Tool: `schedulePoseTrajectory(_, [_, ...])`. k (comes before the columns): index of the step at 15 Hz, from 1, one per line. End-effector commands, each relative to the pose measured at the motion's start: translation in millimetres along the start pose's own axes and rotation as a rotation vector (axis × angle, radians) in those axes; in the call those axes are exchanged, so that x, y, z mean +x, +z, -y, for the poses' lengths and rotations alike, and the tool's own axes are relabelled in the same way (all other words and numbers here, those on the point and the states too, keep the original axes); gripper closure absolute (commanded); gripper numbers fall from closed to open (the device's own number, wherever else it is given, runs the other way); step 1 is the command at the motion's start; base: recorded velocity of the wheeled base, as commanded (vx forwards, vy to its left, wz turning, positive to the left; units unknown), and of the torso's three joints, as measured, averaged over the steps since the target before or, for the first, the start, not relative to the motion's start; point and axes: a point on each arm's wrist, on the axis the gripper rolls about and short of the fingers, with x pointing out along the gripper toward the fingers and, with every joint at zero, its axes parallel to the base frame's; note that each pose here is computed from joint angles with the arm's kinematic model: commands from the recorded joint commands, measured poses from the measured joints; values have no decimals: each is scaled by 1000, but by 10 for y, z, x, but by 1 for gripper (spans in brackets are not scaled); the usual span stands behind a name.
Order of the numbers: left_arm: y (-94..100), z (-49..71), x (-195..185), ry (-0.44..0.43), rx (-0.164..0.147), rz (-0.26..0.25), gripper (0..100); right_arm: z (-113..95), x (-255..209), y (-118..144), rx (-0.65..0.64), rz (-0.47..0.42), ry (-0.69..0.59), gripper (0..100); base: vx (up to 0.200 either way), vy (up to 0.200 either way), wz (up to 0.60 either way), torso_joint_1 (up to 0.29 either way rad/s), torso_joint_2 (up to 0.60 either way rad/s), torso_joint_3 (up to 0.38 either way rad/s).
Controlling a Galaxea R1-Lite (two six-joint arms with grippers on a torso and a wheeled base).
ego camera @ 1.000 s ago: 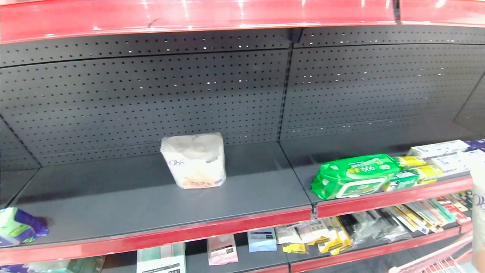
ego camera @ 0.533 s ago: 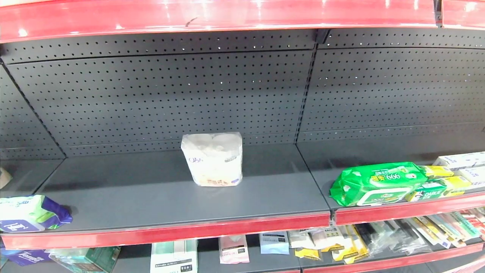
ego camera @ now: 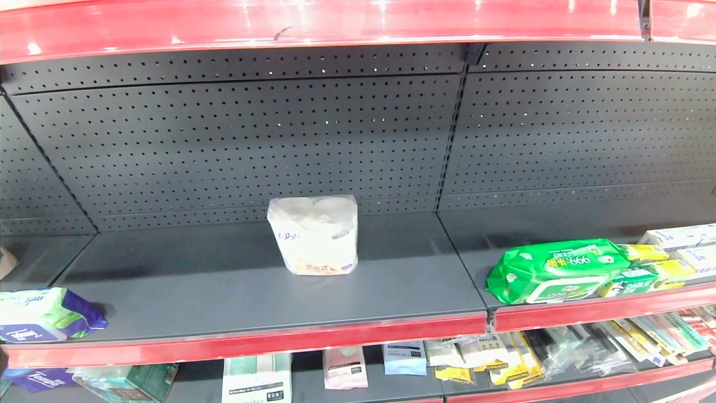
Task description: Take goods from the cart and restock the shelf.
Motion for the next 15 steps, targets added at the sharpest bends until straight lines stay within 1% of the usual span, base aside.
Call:
schedulePoseTrajectory(1, [285,-42,1086,-45,35,-288,0,15,-30,-23,4,16,6,100,0,0,0,0,0,0])
schedulePoseTrajectory(2, [232,-36,1251,-152,60,-321,0,19,-40,-18,-7,25,6,100,0,0,0,0,0,0])
schedulePoseTrajectory(3, [98,-139,1711,-321,83,-355,0,28,-52,4,-18,30,-6,100,0,0,0,0,0,0])
schedulePoseTrajectory(4, [-21,-283,2031,-381,141,-361,0,28,-54,3,-20,27,-10,100,0,0,0,0,0,0])
schedulePoseTrajectory(5, [-171,-438,2350,-455,222,-348,0,27,-52,4,-32,25,-11,100,0,0,0,0,0,0])
schedulePoseTrajectory(6, [-271,-476,2547,-551,265,-320,0,26,-49,5,-48,24,-11,100,0,0,0,0,0,0])
schedulePoseTrajectory(7, [-312,-416,2652,-639,238,-310,0,26,-49,10,-63,23,-11,100,0,0,0,0,0,0])
schedulePoseTrajectory(8, [-326,-365,2724,-689,223,-304,0,27,-48,14,-69,23,-13,100,0,0,0,0,0,0])
schedulePoseTrajectory(9, [-400,-381,2932,-744,202,-299,0,28,-48,14,-71,21,-22,100,0,0,0,0,0,0])
schedulePoseTrajectory(11, [-463,-416,3212,-783,189,-285,0,33,-46,14,-72,15,-49,100,0,0,0,0,0,0])
schedulePoseTrajectory(12, [-498,-420,3311,-810,181,-277,0,35,-46,14,-72,14,-55,100,0,0,0,0,0,0])
schedulePoseTrajectory(13, [-514,-423,3337,-817,177,-276,0,35,-46,12,-73,12,-55,100,0,0,0,0,0,0])
schedulePoseTrajectory(14, [-557,-400,3434,-876,162,-257,0,34,-49,11,-85,13,-59,100,0,0,0,0,0,0])
schedulePoseTrajectory(15, [-573,-390,3467,-907,154,-246,0,33,-53,12,-91,14,-66,100,0,0,0,0,0,0])
